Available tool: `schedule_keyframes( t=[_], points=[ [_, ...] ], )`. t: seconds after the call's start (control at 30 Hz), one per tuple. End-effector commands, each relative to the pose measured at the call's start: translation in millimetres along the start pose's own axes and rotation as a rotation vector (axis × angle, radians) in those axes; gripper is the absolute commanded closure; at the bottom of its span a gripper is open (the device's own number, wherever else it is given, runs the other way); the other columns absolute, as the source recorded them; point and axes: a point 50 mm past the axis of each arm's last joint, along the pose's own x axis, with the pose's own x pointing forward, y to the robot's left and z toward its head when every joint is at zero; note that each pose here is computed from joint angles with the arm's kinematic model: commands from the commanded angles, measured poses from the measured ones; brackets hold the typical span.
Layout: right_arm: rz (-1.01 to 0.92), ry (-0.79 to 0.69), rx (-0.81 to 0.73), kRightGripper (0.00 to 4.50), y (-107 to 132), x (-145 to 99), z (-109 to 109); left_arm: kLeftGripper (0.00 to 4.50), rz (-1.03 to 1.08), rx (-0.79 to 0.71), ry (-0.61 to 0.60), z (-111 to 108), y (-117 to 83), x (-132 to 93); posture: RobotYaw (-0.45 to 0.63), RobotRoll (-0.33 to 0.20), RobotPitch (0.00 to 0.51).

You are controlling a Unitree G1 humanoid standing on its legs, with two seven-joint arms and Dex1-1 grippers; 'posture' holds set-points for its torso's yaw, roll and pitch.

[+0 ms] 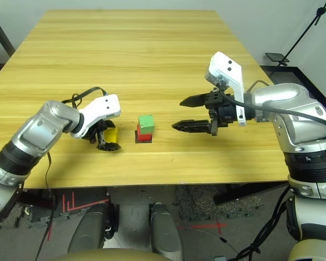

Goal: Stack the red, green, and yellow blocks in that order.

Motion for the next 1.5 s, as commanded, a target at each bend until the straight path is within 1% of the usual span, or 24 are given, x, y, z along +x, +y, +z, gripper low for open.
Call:
schedule_keyframes(
  t=[0.03, 0.17, 0.33, 0.43, 0.5, 0.53, 0.57, 0.6, 0.63, 0.67, 0.77, 0.9, 0.97, 1.1, 1.13, 1.23, 1.37, 1.4, 1.47, 1.5],
  points=[
    [0.003, 0.002, 0.001, 0.00, 0.3, 1.0, 0.9, 0.05, -0.016, -0.008, 0.033, -12.2, -2.0, 7.5, 0.03, -0.076, 0.070],
    [0.005, 0.004, 0.014, 0.00, 2.3, 1.2, -1.4, 0.05, -0.014, 0.007, 0.053, -19.3, 1.4, 5.6, 0.03, -0.074, 0.073],
    [0.003, -0.004, 0.018, 0.00, 1.7, 3.0, -1.0, 0.05, 0.000, 0.043, 0.103, -22.8, 11.6, -10.6, 0.03, -0.066, 0.076],
    [0.001, -0.008, 0.021, 0.00, 1.3, 4.0, -1.5, 0.05, 0.007, 0.047, 0.123, -25.0, 14.4, -15.3, 0.03, -0.064, 0.076],
    [-0.001, -0.011, 0.023, 0.00, 1.0, 4.8, -1.5, 0.43, 0.016, 0.039, 0.103, -24.1, 14.9, -15.4, 0.03, -0.062, 0.076],
    [-0.003, -0.012, 0.024, 0.00, 0.9, 5.1, -1.7, 0.53, 0.019, 0.036, 0.094, -23.0, 14.7, -14.8, 0.03, -0.061, 0.076],
    [-0.004, -0.012, 0.025, 0.00, 0.8, 5.1, -2.0, 0.82, 0.014, 0.036, 0.087, -21.1, 12.8, -14.0, 0.03, -0.061, 0.076],
    [-0.005, -0.012, 0.026, 0.00, 0.7, 5.3, -2.2, 1.21, 0.006, 0.031, 0.078, -19.1, 10.8, -13.4, 0.03, -0.062, 0.077],
    [-0.006, -0.012, 0.027, 0.00, 0.6, 5.2, -2.4, 1.48, -0.002, 0.025, 0.064, -16.1, 8.7, -12.6, 0.03, -0.062, 0.077],
    [-0.008, -0.012, 0.029, 0.00, 0.6, 5.1, -2.8, 1.51, -0.011, 0.022, 0.047, -12.2, 6.5, -12.2, 0.03, -0.061, 0.076],
    [-0.012, -0.009, 0.034, 0.00, 0.7, 4.6, -4.1, 1.51, -0.028, 0.030, 0.015, -1.9, 1.9, -13.7, 0.03, -0.059, 0.074],
    [-0.015, -0.009, 0.038, 0.00, 1.0, 4.8, -5.1, 1.51, -0.026, 0.047, -0.054, 20.2, -0.2, -21.8, 0.03, -0.055, 0.072],
    [-0.017, -0.010, 0.041, 0.00, 1.4, 4.7, -5.7, 1.51, -0.013, 0.061, -0.090, 34.6, 1.4, -28.4, 0.02, -0.053, 0.070],
    [-0.023, -0.008, 0.048, 0.00, 2.1, 4.1, -7.2, 1.51, 0.005, 0.087, -0.128, 56.5, 6.9, -40.1, 0.02, -0.048, 0.068],
    [-0.026, -0.006, 0.052, 0.00, 2.7, 3.3, -8.8, 1.51, 0.016, 0.089, -0.138, 67.1, 9.4, -43.8, 0.02, -0.040, 0.067],
    [-0.030, -0.001, 0.063, 0.00, 4.8, 2.4, -12.4, 1.51, 0.016, 0.089, -0.154, 90.1, 9.5, -48.3, 0.01, -0.030, 0.069],
    [-0.031, -0.005, 0.071, 0.00, 7.0, 3.2, -14.7, 1.51, 0.020, 0.072, -0.141, 104.9, 8.9, -45.3, 0.01, -0.021, 0.071],
    [-0.031, -0.006, 0.073, 0.00, 7.5, 3.6, -15.0, 1.51, 0.026, 0.069, -0.133, 106.3, 9.2, -44.8, 0.01, -0.011, 0.073],
    [-0.031, -0.007, 0.076, 0.00, 8.3, 4.0, -15.7, 1.51, 0.045, 0.049, -0.118, 111.1, 10.7, -42.7, 0.01, -0.011, 0.073],
    [-0.031, -0.008, 0.076, 0.00, 8.7, 4.4, -15.8, 1.51, 0.050, 0.043, -0.114, 112.1, 11.0, -42.4, 0.00, -0.003, 0.074]
  ],
)
